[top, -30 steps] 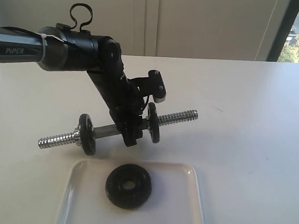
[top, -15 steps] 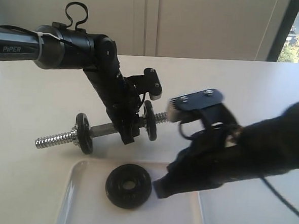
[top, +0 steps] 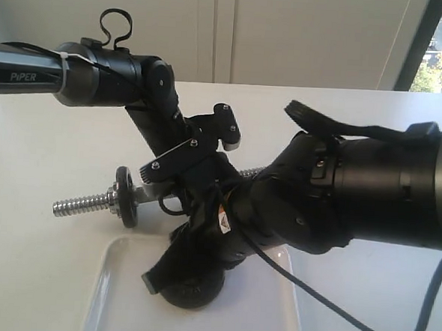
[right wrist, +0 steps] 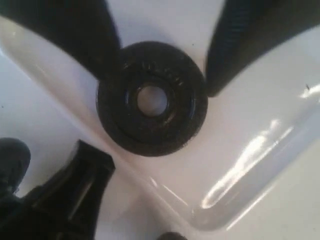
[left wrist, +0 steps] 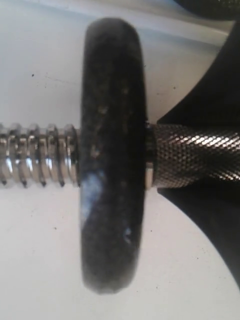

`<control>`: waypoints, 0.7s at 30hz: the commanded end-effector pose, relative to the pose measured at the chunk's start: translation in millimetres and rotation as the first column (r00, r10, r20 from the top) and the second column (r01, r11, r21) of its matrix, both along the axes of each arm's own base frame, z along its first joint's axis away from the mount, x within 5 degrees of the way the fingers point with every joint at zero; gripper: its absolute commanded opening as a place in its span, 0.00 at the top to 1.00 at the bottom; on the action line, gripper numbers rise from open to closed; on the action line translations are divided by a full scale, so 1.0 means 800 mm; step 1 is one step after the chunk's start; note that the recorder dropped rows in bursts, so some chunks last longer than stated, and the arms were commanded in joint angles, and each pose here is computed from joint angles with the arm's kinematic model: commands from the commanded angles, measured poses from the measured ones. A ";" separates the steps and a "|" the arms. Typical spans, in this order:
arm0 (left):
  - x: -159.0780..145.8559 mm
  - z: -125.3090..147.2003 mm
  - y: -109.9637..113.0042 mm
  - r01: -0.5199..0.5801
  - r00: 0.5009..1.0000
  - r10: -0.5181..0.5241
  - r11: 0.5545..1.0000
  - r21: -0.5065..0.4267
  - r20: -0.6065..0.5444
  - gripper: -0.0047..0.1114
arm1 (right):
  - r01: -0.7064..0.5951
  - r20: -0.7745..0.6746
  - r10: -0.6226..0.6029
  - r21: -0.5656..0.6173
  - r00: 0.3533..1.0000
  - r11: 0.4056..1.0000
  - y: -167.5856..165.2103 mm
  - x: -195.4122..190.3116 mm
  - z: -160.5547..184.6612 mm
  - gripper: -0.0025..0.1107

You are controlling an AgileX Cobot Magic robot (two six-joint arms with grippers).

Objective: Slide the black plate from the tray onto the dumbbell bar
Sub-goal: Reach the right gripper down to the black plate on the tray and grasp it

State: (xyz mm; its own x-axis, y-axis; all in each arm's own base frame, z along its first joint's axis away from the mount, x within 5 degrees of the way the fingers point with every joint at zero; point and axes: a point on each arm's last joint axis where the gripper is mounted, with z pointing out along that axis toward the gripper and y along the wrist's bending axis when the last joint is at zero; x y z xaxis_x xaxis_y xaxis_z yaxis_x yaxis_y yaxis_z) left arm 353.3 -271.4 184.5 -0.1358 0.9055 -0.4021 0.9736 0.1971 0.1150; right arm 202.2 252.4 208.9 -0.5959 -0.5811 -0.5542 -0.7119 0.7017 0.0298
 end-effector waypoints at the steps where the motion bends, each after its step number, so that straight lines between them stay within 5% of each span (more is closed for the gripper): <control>1: -0.002 0.051 0.001 -0.027 0.997 0.034 0.994 -0.101 0.071 0.96 | 0.049 -0.009 -0.049 0.104 0.999 0.993 0.009 0.002 0.006 0.05; 21: -0.002 0.052 0.000 -0.028 0.996 0.036 0.994 -0.104 0.076 0.96 | 0.130 -0.120 -0.126 0.029 0.985 0.991 0.024 0.014 -0.067 0.06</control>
